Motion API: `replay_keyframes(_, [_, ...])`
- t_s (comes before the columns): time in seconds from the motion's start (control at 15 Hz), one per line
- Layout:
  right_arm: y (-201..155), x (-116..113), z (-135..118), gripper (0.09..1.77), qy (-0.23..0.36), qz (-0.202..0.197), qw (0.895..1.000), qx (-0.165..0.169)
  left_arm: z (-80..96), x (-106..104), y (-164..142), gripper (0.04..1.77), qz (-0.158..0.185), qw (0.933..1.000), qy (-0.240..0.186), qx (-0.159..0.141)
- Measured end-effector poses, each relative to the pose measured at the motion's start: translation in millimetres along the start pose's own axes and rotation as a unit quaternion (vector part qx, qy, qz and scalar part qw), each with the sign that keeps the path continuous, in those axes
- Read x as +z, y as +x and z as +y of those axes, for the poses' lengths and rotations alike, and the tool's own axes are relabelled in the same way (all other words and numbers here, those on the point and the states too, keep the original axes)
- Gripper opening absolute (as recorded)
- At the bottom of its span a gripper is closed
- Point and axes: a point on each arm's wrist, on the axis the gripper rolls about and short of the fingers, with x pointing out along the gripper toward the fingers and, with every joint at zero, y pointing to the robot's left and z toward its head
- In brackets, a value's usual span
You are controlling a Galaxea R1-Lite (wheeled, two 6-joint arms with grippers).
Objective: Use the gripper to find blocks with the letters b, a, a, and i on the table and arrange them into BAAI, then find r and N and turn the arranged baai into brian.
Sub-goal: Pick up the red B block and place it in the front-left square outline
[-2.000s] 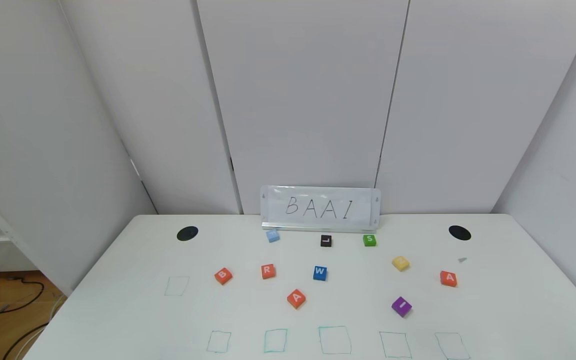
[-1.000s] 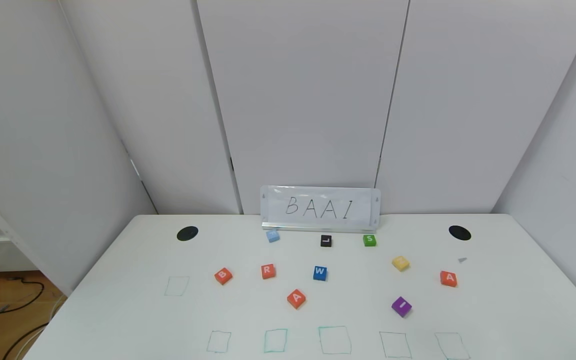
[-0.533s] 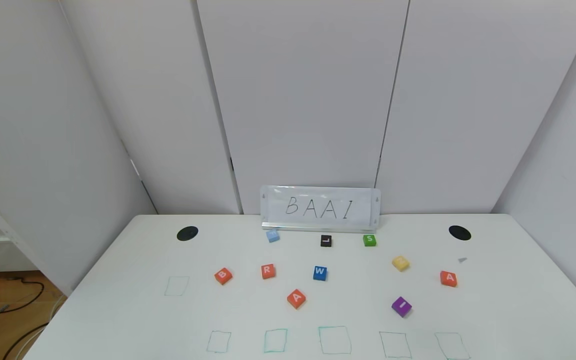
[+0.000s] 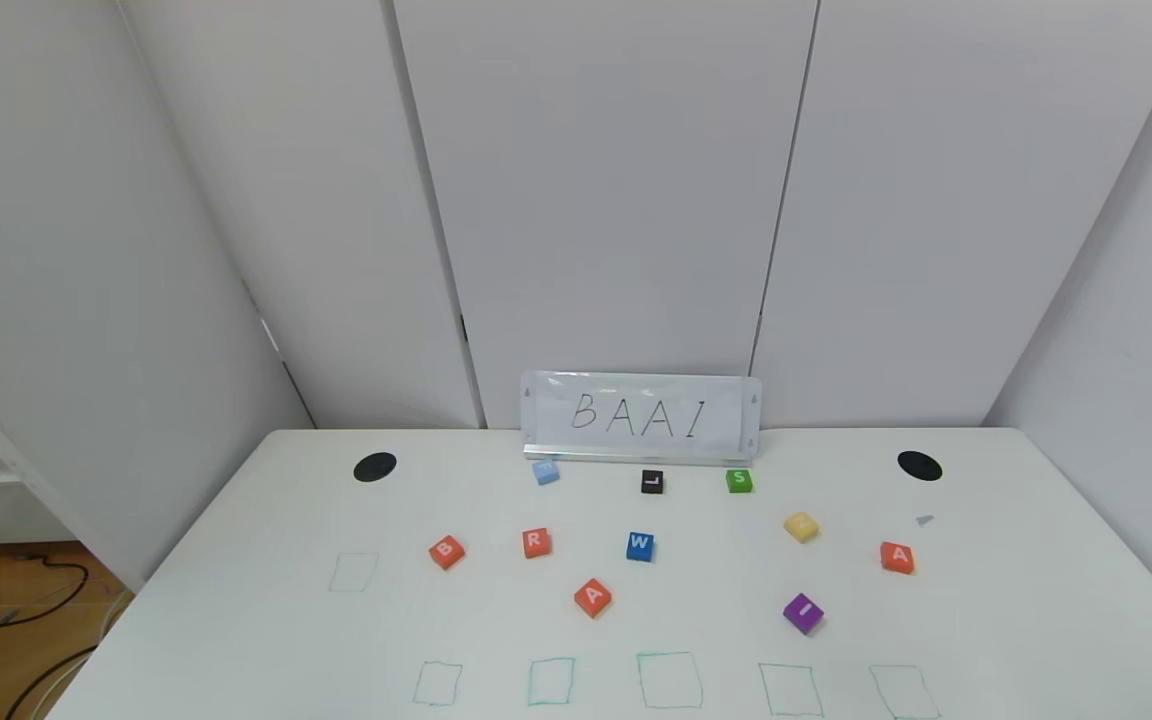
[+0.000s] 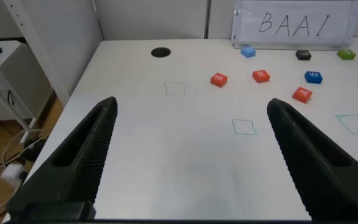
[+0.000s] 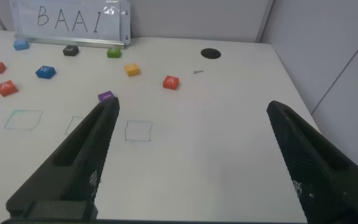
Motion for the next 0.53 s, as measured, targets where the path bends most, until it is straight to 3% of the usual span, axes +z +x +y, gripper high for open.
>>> replay_keyframes(0.27, [-2, 8, 0, 1.71, 0.000, -0.009, 1.000, -0.001, 0.0, 0, 0, 1.72, 0.000, 1.0000, 0.002, 0.001])
replay_keyframes(0.53, [-5, 33, 0, 1.71, 0.000, -0.015, 1.000, -0.001, -0.4, 29, -10, 1.72, -0.036, 0.9993, 0.004, -0.005])
